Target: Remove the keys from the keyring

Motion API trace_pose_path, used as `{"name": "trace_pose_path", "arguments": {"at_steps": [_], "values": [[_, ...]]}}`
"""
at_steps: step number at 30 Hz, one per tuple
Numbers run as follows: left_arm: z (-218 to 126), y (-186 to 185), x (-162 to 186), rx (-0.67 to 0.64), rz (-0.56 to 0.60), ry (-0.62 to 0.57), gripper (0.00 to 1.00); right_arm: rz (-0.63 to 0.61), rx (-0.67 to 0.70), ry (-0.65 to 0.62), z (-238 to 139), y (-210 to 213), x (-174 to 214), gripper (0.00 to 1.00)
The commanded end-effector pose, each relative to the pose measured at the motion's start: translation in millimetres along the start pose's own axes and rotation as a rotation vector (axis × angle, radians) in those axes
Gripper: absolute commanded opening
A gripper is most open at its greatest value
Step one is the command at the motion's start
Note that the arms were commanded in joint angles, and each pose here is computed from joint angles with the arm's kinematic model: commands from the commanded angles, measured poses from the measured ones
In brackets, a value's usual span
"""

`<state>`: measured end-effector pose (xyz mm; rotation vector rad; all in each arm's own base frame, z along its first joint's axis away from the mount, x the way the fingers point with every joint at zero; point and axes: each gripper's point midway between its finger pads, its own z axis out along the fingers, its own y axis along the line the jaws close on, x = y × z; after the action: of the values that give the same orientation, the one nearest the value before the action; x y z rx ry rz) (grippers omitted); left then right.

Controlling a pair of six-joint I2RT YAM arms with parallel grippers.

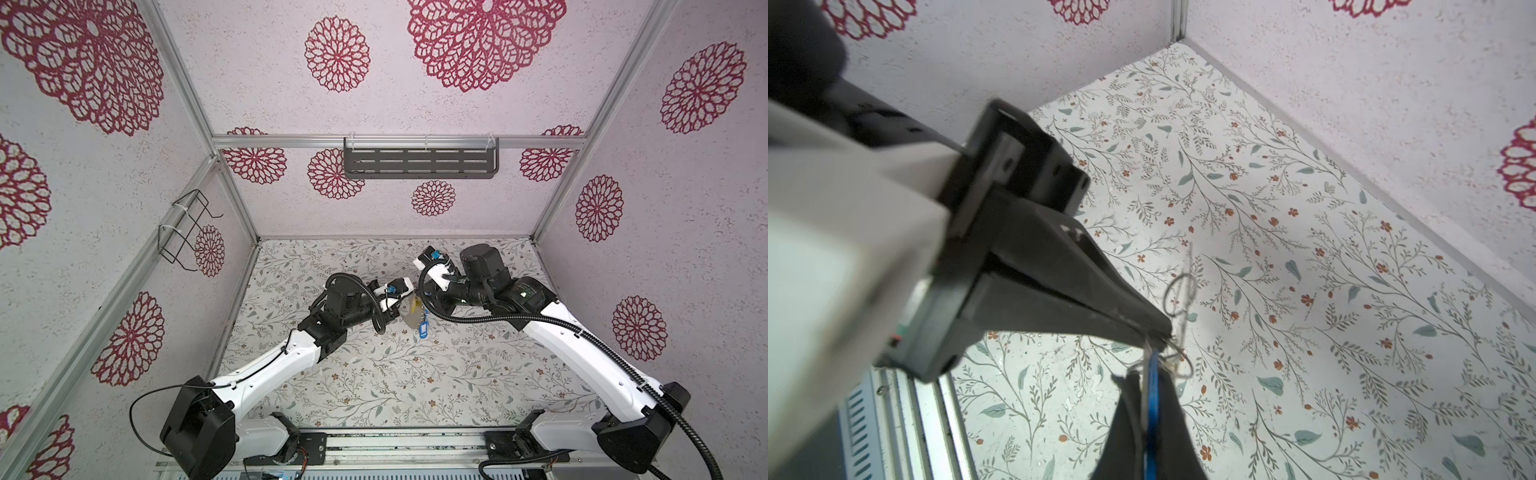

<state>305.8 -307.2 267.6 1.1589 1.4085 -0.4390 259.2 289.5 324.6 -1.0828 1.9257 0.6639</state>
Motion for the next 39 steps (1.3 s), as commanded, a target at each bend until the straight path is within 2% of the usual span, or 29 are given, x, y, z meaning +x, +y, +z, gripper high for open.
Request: {"name": "trace_pose_path", "arguments": {"at_steps": [1,7,13,19,24,28,32,39], "values": [[7,-19,64,0.047,-0.051,0.215,0.00,-0.073,-0.127,-0.262,-41,33,-75,0.00],[6,-17,59,0.024,-0.079,0.178,0.00,-0.055,-0.114,-0.245,-32,29,-69,0.00],[-9,-10,45,-0.036,-0.137,0.101,0.00,-0.017,0.074,-0.261,-29,-4,-54,0.00],[-42,-3,32,-0.107,-0.196,0.013,0.00,-0.007,0.064,-0.254,-28,-5,-47,0.00],[-73,-1,14,-0.161,-0.208,-0.072,0.16,0.001,0.041,-0.246,-30,-6,-43,0.00],[-92,-6,-26,-0.112,-0.206,-0.210,0.20,0.021,0.049,-0.236,-30,-9,-40,0.00],[-88,-12,-47,-0.058,-0.190,-0.250,0.21,0.029,0.031,-0.222,-28,-7,-37,0.00],[-58,-8,-50,-0.036,-0.102,-0.201,0.21,0.029,0.008,-0.210,-29,-2,-31,0.00]]}}
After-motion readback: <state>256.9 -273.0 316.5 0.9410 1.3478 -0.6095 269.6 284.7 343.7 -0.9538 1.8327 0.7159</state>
